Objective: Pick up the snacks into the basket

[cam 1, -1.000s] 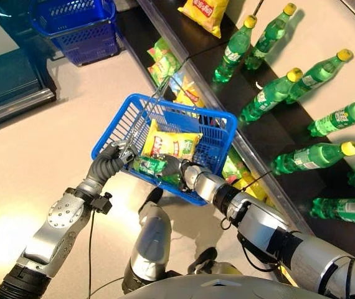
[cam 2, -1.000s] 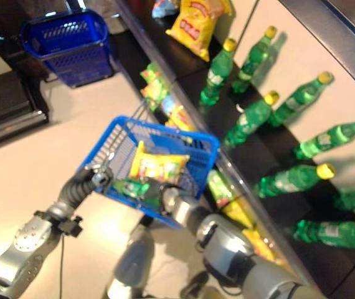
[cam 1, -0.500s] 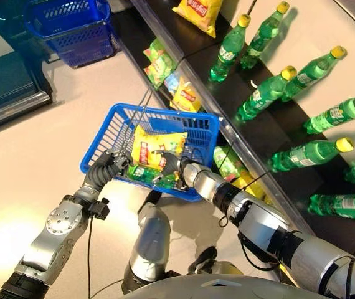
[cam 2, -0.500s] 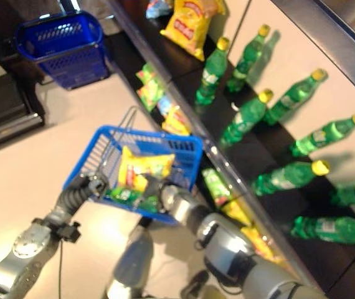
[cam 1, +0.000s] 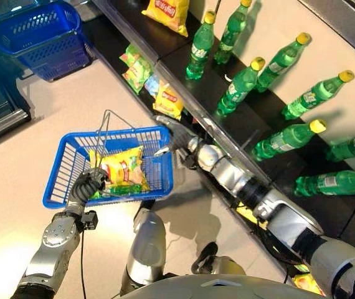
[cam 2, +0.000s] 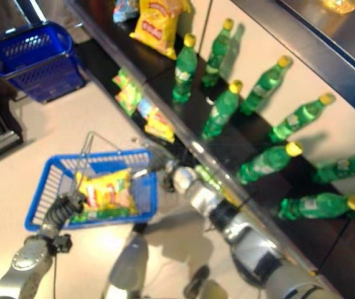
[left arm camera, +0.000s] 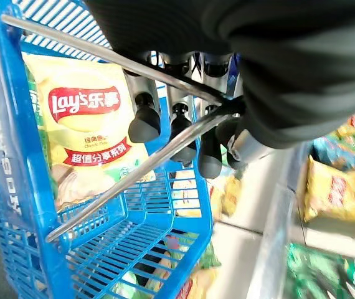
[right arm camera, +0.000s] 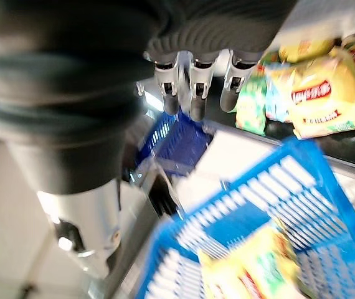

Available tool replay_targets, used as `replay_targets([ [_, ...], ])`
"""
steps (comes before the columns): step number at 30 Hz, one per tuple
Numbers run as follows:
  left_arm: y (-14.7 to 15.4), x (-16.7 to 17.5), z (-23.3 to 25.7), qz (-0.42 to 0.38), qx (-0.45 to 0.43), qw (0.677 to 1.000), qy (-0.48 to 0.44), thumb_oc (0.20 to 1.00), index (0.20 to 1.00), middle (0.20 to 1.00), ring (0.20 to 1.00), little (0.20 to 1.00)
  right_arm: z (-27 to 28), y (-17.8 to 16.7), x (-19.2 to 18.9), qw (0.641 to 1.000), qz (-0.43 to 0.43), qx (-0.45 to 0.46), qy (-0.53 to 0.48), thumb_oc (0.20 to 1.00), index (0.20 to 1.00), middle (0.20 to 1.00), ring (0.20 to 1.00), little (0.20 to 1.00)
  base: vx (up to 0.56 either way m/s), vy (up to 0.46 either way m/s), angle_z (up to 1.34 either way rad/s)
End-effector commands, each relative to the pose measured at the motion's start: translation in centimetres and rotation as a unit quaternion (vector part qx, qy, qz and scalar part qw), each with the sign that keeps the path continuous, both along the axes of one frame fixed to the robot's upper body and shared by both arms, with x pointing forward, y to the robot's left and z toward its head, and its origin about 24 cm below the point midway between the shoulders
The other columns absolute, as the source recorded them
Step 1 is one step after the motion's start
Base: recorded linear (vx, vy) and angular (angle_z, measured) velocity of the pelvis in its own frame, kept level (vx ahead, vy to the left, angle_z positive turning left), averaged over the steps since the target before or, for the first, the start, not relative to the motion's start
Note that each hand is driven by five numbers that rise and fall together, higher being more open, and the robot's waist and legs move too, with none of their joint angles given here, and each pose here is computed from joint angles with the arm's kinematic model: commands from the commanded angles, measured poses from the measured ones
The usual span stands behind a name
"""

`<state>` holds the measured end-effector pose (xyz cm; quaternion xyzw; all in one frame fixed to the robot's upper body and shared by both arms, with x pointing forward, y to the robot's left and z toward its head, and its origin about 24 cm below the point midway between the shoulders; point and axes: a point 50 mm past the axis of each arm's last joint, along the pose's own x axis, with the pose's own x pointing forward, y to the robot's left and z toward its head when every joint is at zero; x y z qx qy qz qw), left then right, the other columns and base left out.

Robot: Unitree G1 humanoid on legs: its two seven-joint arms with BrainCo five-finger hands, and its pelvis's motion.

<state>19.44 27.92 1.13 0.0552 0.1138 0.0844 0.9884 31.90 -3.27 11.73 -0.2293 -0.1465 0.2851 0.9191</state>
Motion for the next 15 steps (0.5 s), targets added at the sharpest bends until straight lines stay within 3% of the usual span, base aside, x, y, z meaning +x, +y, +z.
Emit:
replay_targets([
  [1, -0.6, 2.6, 5.7, -0.009, 0.005, 0.983, -0.181, 0.200, 0.200, 0.200, 0.200, 0.200, 2.4, -1.0, -0.1, 0.996, 0.008, 0.074, -0.046, 1.000, 1.000, 1.000, 1.000, 1.000, 0.00, -0.009, -0.09],
  [3, 0.5, 2.1, 3.1, 0.060, -0.034, 0.987, -0.147, 0.200, 0.200, 0.200, 0.200, 0.200, 2.2, -3.4, -1.1, 0.992, 0.000, 0.114, -0.047, 1.000, 1.000, 1.000, 1.000, 1.000, 0.00, -0.008, -0.11],
  [8, 1.6, 1.7, 0.8, 0.091, 0.002, 0.991, -0.097, 0.200, 0.200, 0.200, 0.200, 0.200, 0.8, -4.7, -2.0, 0.993, 0.004, 0.120, -0.022, 1.000, 1.000, 1.000, 1.000, 1.000, 0.01, -0.002, -0.12],
  [15, 2.7, -0.9, -5.5, 0.155, 0.001, 0.987, 0.042, 0.200, 0.200, 0.200, 0.200, 0.200, -7.1, -5.8, -4.9, 0.971, 0.019, 0.162, 0.176, 1.000, 1.000, 1.000, 1.000, 1.000, 0.05, 0.026, -0.11],
])
